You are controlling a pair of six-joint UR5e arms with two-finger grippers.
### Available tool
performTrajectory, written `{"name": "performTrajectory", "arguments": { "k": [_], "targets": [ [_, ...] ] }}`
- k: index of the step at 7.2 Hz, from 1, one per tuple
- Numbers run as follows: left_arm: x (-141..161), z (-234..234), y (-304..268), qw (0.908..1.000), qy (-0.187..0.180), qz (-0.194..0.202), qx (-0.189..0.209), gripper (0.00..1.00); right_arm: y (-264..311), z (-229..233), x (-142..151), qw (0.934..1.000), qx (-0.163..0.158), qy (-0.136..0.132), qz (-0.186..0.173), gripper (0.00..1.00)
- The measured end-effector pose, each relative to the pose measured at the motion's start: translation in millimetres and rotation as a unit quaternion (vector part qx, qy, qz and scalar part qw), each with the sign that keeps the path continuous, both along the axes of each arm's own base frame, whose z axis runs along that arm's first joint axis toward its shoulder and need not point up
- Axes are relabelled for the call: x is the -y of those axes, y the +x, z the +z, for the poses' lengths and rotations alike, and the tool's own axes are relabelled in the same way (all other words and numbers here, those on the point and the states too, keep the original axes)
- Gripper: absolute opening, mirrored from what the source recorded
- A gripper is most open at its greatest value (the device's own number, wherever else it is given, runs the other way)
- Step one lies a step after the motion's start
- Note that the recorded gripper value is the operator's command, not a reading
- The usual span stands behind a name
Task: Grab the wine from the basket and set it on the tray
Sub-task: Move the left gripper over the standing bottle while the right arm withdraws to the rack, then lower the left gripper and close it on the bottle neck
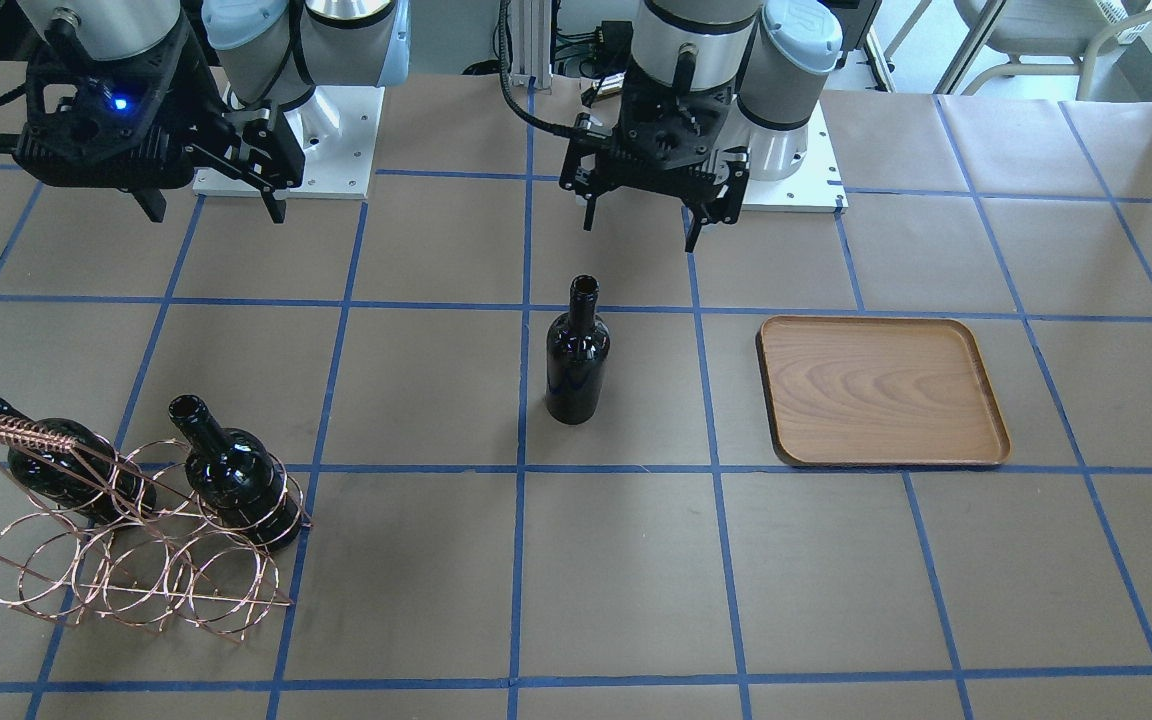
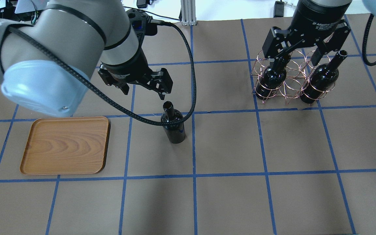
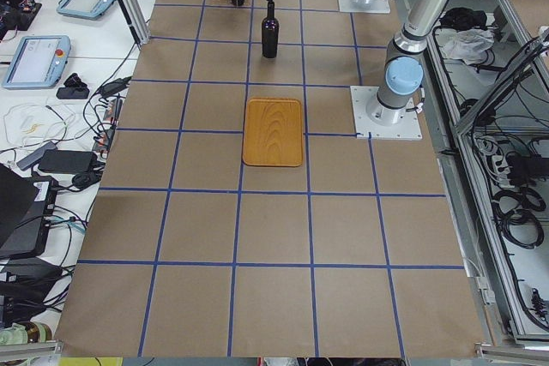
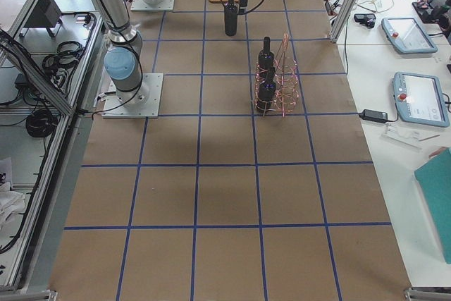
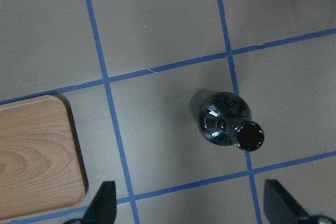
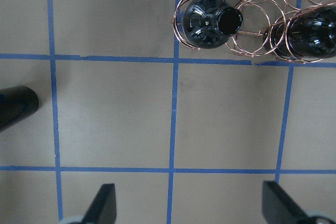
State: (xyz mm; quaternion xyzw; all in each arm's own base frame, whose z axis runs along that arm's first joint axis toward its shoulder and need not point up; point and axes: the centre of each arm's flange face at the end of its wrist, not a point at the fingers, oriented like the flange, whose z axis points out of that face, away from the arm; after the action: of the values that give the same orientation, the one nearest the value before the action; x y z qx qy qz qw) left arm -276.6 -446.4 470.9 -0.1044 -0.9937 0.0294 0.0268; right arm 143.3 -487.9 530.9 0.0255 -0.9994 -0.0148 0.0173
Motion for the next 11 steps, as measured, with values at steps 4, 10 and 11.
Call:
{"name": "performTrajectory", "arguments": {
  "k": [4,10,11],
  "targets": [
    [26,-49,-27,0.9999,0.012,-0.008,-0.007,1.0,1,1,2,0.9998,0.004,-0.013,0.012,0.96],
    [29,-102,-26,0.999,0.03,-0.033,0.005,0.56,1,-2,0,1.0,0.003,-0.008,0.002,0.96],
    [29,-102,-27,0.999,0.03,-0.033,0.004,0.55,1,-4,-1,1.0,0.003,-0.006,0.002,0.96]
  ]
}}
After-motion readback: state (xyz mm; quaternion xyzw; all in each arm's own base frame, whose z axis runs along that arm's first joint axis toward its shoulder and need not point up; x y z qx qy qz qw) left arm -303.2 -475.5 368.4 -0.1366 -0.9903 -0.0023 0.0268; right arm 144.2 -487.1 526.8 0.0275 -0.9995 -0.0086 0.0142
